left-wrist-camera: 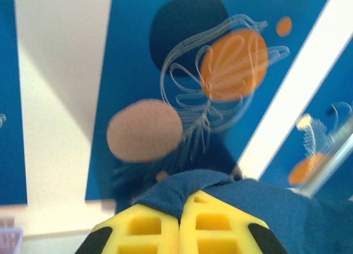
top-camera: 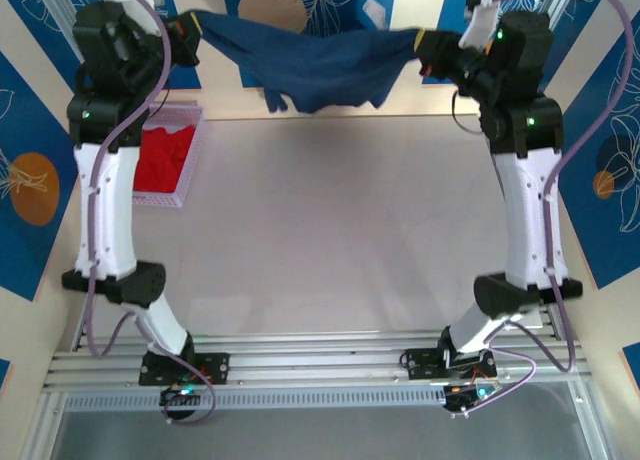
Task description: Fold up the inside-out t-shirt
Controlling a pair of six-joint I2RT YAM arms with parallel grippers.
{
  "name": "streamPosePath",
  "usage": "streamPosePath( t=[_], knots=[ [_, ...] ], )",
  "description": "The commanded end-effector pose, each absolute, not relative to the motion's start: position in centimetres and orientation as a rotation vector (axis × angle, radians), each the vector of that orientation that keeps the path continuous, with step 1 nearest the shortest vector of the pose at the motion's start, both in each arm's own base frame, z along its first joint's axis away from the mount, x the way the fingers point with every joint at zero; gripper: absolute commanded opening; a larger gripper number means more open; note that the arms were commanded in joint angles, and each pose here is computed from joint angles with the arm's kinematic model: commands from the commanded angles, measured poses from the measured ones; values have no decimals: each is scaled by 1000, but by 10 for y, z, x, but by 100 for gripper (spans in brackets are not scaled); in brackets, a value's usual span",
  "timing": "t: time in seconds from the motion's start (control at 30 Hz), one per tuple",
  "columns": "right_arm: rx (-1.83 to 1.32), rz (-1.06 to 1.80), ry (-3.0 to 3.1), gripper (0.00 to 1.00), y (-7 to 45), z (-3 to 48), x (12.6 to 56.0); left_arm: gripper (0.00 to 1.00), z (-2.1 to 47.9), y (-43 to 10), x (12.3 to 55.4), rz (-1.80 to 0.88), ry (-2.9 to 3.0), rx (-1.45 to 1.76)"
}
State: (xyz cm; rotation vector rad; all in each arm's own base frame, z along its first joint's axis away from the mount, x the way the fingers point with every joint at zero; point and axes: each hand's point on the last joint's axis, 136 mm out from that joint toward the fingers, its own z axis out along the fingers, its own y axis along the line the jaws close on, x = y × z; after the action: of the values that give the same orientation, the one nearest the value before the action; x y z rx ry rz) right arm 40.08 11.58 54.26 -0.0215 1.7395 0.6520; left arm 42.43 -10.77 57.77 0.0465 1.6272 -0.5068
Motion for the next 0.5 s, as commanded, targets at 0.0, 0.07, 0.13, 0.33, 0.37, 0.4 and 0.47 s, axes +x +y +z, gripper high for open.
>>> streamPosePath(
  t=[0.0,0.07,0.13,0.33,0.37,0.4,0.47],
  knots=[
    [127,536,1872,0,90,462,391,0,500,-158,392,-659,1755,215],
    [226,466,2011,0,76,385,385,0,419,-184,373,-715,1868,239],
    [317,403,2141,1,61,312,375,0,332,-206,350,-767,2011,260],
    [418,415,2456,30,61,159,340,20,131,-221,278,-688,2418,302],
    [421,424,2479,33,62,148,337,27,123,-221,274,-669,2445,319],
    [421,430,2511,36,64,137,333,34,118,-220,272,-623,2461,346],
    [406,442,2543,38,68,129,331,44,118,-220,272,-554,2450,413]
  ],
)
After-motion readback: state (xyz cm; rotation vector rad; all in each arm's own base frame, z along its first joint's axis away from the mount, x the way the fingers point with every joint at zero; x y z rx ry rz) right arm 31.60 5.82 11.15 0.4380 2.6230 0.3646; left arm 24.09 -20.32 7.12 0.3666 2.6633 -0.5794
